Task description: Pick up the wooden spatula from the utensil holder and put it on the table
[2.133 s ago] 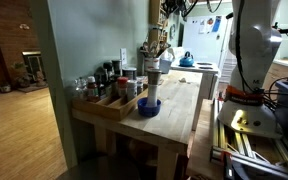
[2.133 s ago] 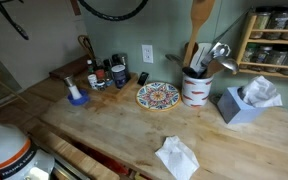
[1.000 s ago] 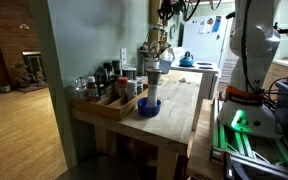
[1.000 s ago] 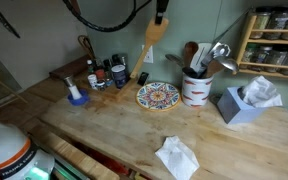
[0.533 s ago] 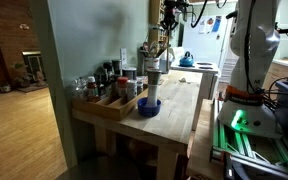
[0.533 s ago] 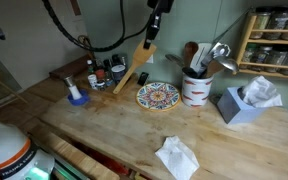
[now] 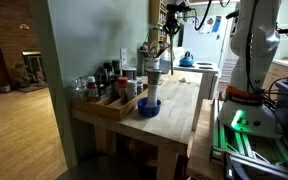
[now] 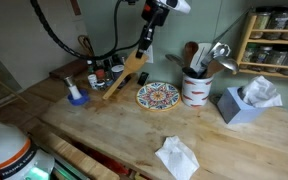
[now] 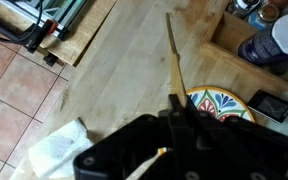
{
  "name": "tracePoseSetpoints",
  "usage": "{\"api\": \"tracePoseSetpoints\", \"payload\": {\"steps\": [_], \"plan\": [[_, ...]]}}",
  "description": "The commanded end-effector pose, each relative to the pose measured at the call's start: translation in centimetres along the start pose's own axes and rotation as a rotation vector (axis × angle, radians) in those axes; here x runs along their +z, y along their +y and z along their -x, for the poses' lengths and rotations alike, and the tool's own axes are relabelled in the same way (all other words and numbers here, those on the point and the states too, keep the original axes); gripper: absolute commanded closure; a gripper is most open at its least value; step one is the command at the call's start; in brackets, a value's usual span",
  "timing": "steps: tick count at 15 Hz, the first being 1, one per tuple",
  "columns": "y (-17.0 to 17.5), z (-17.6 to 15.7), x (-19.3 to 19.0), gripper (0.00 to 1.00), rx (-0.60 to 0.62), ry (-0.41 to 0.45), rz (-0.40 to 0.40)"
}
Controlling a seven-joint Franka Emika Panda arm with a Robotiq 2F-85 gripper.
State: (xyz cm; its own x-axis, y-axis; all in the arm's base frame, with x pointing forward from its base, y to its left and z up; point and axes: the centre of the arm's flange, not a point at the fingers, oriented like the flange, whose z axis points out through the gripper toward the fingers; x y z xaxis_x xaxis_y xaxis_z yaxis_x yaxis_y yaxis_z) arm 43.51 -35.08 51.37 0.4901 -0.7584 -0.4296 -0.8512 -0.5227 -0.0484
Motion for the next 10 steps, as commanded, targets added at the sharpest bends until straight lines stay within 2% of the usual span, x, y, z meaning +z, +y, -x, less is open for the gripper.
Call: {"api": "tracePoseSetpoints", "payload": {"steps": [1, 6, 10], "plan": [[-1.0, -0.4, 0.4, 0.98, -0.024, -0.011, 0.009], [-6.6, -2.1, 5.2, 0.98, -0.113, -0.051, -0.031], [-7.4, -4.5, 9.9, 0.98, -0.128, -0.051, -0.070]]}}
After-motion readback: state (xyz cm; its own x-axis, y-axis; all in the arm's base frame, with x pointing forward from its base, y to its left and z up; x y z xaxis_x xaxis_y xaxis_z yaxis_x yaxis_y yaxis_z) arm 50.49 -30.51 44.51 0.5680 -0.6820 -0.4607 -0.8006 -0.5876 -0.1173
